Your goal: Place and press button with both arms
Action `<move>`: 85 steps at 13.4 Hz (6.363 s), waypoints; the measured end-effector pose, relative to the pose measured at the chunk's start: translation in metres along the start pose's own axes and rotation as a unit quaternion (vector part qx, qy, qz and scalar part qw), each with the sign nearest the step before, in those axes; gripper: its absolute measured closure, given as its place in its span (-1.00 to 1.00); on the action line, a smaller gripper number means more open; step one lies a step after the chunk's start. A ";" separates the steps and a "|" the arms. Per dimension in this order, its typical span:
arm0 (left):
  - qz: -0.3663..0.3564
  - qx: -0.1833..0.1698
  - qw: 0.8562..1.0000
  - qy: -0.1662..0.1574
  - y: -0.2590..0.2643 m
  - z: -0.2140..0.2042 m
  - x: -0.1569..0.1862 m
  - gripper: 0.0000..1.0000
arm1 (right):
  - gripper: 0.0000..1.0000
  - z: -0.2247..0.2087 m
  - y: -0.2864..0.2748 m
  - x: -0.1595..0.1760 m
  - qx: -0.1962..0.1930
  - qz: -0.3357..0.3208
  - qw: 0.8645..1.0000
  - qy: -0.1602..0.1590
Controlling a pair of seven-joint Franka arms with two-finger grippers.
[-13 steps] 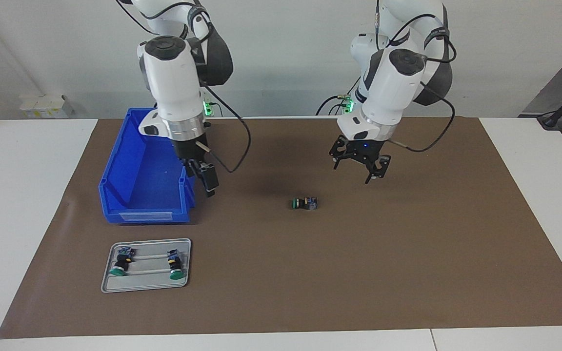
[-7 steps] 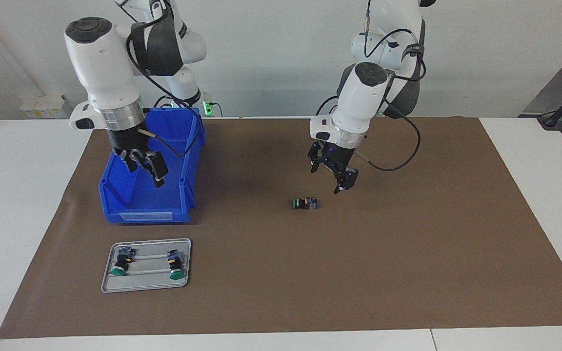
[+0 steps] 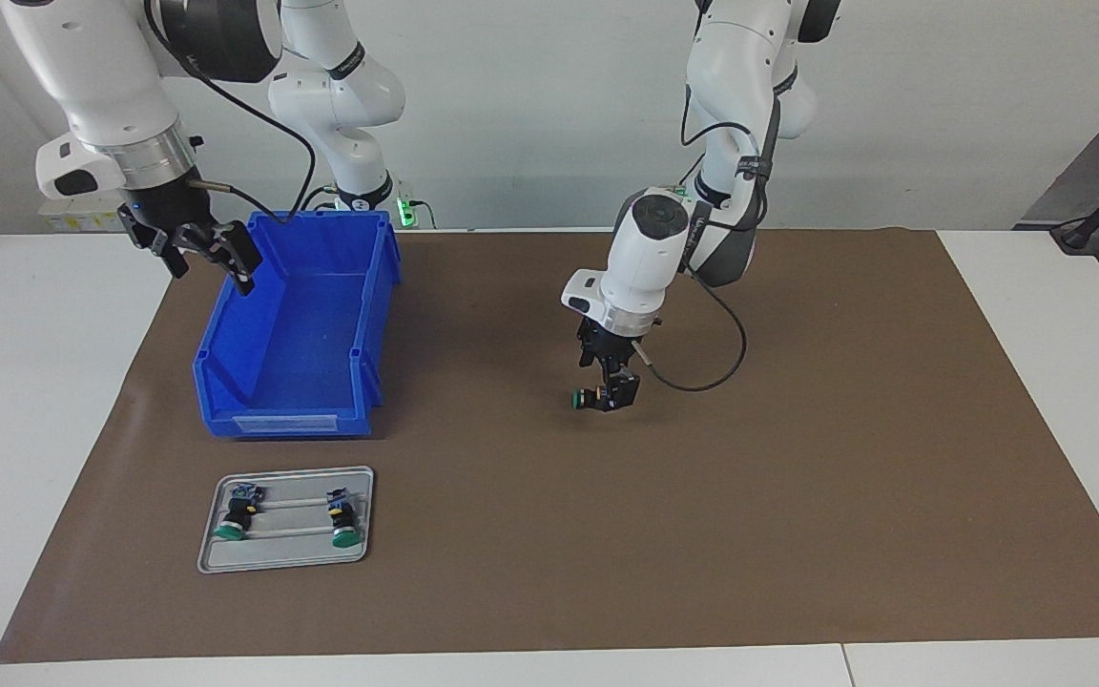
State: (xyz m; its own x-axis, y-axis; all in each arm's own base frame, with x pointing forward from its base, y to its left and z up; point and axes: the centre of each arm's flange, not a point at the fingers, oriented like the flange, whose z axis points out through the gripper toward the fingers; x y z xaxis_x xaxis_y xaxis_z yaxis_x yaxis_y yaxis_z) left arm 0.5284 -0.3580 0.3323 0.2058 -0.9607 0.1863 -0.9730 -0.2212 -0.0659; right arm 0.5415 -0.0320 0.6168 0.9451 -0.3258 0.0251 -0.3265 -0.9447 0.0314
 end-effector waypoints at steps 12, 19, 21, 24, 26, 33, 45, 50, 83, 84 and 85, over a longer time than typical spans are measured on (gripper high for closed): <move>0.047 -0.018 0.999 -0.010 0.037 0.026 0.027 -1.00 | -1.00 -0.014 0.026 -0.002 0.016 -0.044 0.999 -0.009; 0.047 -0.021 0.999 -0.013 0.040 0.030 0.028 -1.00 | -1.00 -0.014 -0.006 -0.011 -0.007 -0.063 0.998 -0.006; 0.045 -0.023 0.999 -0.016 0.040 0.034 0.026 -1.00 | -1.00 -0.012 -0.010 -0.013 -0.008 -0.052 0.999 -0.010; 0.044 -0.027 0.998 -0.020 0.041 0.041 0.024 -1.00 | -1.00 -0.010 -0.010 -0.013 -0.008 -0.052 0.999 -0.012; 0.044 -0.028 0.998 -0.022 0.043 0.044 0.023 -1.00 | -1.00 -0.010 -0.010 -0.013 -0.005 -0.052 0.999 -0.013; 0.045 -0.023 0.999 -0.018 0.047 0.049 0.021 -1.00 | -1.00 -0.011 -0.013 -0.013 -0.003 -0.068 0.998 -0.009; 0.046 -0.019 0.999 -0.015 0.049 0.053 0.019 -0.96 | -1.00 -0.011 -0.023 -0.016 -0.003 -0.077 0.997 -0.008; 0.050 -0.008 0.999 -0.010 0.047 0.048 0.020 -0.37 | -1.00 -0.011 -0.023 -0.016 -0.003 -0.077 0.997 -0.008; 0.090 -0.023 0.995 -0.039 0.033 0.038 0.022 -0.07 | -1.00 -0.011 -0.023 -0.016 -0.003 -0.077 0.997 -0.008; 0.093 -0.027 0.994 -0.042 0.032 0.035 0.023 -0.07 | -1.00 -0.011 -0.023 -0.016 -0.003 -0.077 0.997 -0.008; 0.096 -0.028 0.994 -0.042 0.031 0.033 0.024 -0.07 | -1.00 -0.011 -0.023 -0.016 -0.003 -0.077 0.997 -0.008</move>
State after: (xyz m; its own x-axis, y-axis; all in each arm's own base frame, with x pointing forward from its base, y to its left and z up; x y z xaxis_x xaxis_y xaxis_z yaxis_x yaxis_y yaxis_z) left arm 0.5068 -0.3939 0.3028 0.0221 -0.9954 0.0933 -0.9990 -0.0257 -0.0378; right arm 0.5336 -0.0047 0.6272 0.9843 -0.1766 0.0043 -0.1766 -0.9835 0.0390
